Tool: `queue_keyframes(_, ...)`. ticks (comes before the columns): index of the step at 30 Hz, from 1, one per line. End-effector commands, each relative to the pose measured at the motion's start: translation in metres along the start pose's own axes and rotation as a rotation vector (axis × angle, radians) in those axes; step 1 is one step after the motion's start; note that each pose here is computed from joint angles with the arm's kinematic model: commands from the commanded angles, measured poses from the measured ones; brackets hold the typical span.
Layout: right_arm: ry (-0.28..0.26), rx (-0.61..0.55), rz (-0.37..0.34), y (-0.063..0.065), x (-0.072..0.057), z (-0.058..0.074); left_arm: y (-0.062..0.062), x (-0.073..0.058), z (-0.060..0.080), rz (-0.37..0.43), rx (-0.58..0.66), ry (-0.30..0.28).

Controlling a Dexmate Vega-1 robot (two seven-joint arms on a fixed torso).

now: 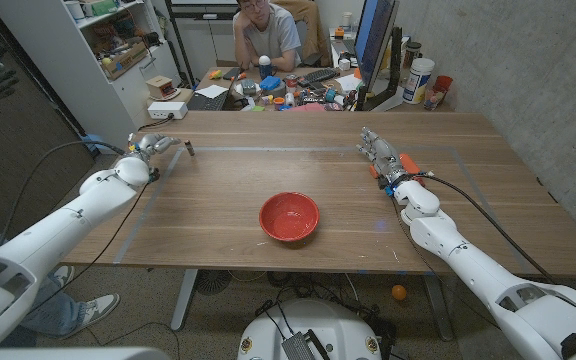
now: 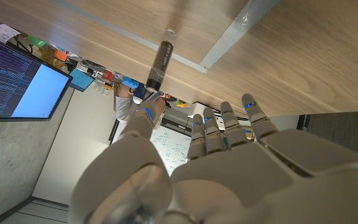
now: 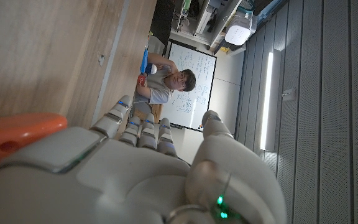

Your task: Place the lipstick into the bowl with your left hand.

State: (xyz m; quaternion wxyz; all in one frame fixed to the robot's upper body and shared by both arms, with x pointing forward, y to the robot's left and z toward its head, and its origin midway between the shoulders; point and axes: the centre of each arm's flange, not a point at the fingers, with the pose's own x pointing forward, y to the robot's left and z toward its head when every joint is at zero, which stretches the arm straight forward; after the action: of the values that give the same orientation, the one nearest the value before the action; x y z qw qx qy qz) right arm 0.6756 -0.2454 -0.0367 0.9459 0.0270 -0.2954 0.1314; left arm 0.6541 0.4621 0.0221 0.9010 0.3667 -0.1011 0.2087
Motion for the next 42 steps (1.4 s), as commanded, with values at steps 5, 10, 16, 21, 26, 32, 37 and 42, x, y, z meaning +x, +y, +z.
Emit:
queue_keyframes(5, -0.012, 0.011, -0.005, -0.007, -0.004, -0.001, -0.021, 0.009, 0.018, -0.042, 0.047, -0.006)
queue_keyframes(10, -0.012, 0.019, -0.005, -0.009, -0.005, -0.004, -0.026, 0.011, 0.021, -0.046, 0.057, 0.001)
queue_keyframes(16, -0.013, 0.031, -0.007, -0.012, -0.005, -0.007, -0.033, 0.013, 0.026, -0.058, 0.067, 0.003)
queue_keyframes(21, -0.008, 0.037, -0.009, -0.015, -0.005, -0.010, -0.037, 0.016, 0.030, -0.066, 0.074, 0.006)
queue_keyframes(26, -0.006, 0.041, -0.013, -0.019, -0.005, -0.013, -0.040, 0.020, 0.036, -0.075, 0.081, 0.007)
queue_keyframes(32, -0.004, 0.047, -0.018, -0.023, -0.005, -0.015, -0.043, 0.025, 0.046, -0.081, 0.089, 0.003)
queue_keyframes(37, -0.012, 0.044, -0.025, -0.026, -0.005, -0.015, -0.048, 0.027, 0.048, -0.075, 0.089, 0.022)
queue_keyframes(42, -0.056, 0.019, -0.040, -0.028, -0.006, -0.001, -0.053, 0.025, 0.049, 0.021, 0.067, 0.094)
